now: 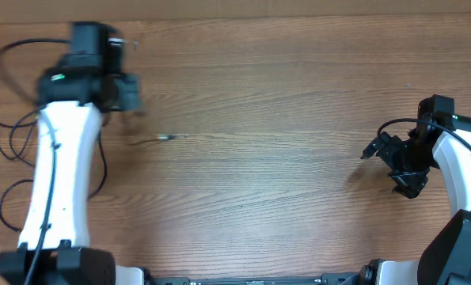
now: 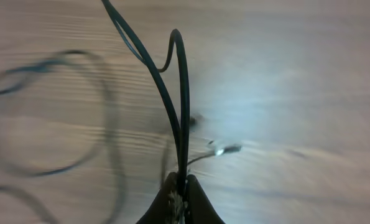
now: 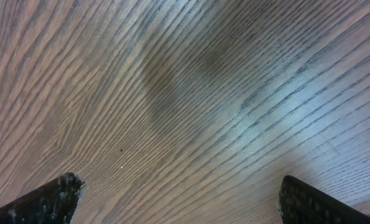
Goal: Untangle cables
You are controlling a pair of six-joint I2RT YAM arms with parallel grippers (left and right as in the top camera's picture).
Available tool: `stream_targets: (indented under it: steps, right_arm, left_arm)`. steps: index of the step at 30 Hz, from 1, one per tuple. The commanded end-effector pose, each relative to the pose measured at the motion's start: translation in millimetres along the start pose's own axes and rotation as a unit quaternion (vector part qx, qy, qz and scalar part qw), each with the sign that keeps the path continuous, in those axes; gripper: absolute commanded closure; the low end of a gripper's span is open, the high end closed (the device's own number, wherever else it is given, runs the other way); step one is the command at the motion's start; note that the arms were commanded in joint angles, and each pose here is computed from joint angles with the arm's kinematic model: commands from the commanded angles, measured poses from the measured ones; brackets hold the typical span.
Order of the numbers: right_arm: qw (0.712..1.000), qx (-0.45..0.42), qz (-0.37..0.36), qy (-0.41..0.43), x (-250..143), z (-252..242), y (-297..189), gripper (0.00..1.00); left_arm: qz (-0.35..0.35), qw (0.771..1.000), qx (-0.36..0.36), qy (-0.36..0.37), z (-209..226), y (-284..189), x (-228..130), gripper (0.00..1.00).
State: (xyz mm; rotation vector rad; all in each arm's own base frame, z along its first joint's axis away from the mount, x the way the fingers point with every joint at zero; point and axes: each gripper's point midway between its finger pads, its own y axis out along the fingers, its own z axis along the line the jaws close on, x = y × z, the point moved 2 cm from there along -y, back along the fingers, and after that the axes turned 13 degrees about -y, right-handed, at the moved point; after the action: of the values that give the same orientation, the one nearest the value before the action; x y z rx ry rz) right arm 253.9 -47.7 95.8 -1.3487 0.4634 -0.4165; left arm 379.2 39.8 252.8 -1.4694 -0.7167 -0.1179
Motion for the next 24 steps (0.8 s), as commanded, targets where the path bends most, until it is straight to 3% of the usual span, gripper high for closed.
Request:
stream_targets:
  steps: [1, 10, 24]
  right_arm:
    - [1.0, 0.002, 0.003, -0.002, -1, 0, 2, 0.0]
    - [1.0, 0.001, 0.006, -0.002, -2, -1, 2, 0.0]
    - [1.0, 0.0, 0.009, -0.001, -3, -1, 2, 0.0]
  left_arm:
    - [-0.064, 0.995, 0.061, -0.052, 48, -25, 25, 0.96]
    - [-0.145, 0.97, 0.135, -0.144, 132, -47, 56, 0.96]
    - [-0.163, 0.965, 0.139, -0.153, 140, -50, 64, 0.93]
